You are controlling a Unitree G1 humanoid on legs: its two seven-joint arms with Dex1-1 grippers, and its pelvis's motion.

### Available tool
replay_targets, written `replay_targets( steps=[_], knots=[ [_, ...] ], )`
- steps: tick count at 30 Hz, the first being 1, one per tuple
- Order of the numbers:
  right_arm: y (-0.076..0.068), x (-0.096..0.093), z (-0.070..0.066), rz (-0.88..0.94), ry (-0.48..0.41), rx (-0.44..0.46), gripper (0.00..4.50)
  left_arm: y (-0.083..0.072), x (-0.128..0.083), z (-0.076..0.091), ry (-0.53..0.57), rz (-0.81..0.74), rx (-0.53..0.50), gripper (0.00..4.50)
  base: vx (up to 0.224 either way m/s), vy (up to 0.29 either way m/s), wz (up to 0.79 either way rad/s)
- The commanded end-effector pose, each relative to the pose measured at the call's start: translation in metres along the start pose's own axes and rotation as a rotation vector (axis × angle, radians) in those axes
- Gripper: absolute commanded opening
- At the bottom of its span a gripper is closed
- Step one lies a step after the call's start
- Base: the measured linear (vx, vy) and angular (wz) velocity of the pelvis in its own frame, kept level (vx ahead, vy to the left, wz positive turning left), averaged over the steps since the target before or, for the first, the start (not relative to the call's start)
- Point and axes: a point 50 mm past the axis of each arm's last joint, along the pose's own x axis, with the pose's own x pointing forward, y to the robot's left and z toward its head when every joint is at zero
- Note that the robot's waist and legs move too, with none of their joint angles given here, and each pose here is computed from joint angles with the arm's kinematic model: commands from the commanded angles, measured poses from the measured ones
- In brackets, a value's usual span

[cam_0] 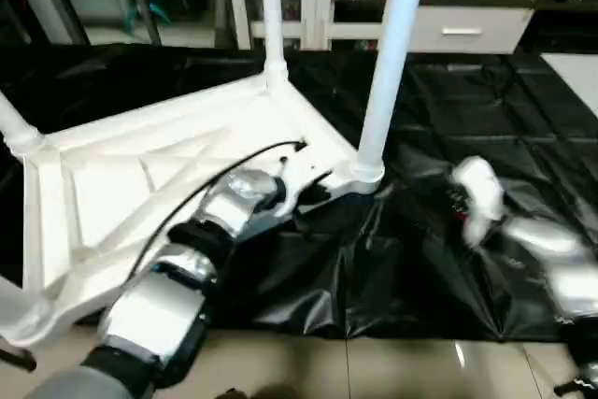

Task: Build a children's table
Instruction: Rotate leg to tighten

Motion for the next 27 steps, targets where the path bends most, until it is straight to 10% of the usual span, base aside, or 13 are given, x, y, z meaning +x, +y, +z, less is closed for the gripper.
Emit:
replay_targets(
  steps=[1,11,27],
  knots=[
    [-0.001,-0.005,0.007,0.038,-0.007,-0.007,4.46,-0.015,0.004,-0.017,0.090,-0.130,0.024,0.00,0.000,0.000,0.00],
    [-0.006,-0.006,0.024,0.121,-0.014,-0.042,4.46,-0.023,-0.005,-0.027,0.142,-0.276,0.055,0.00,0.000,0.000,0.00],
    [0.008,0.059,0.031,0.141,0.015,-0.144,4.29,-0.034,-0.007,-0.025,0.160,-0.381,0.101,0.00,0.000,0.000,0.00]
  ],
)
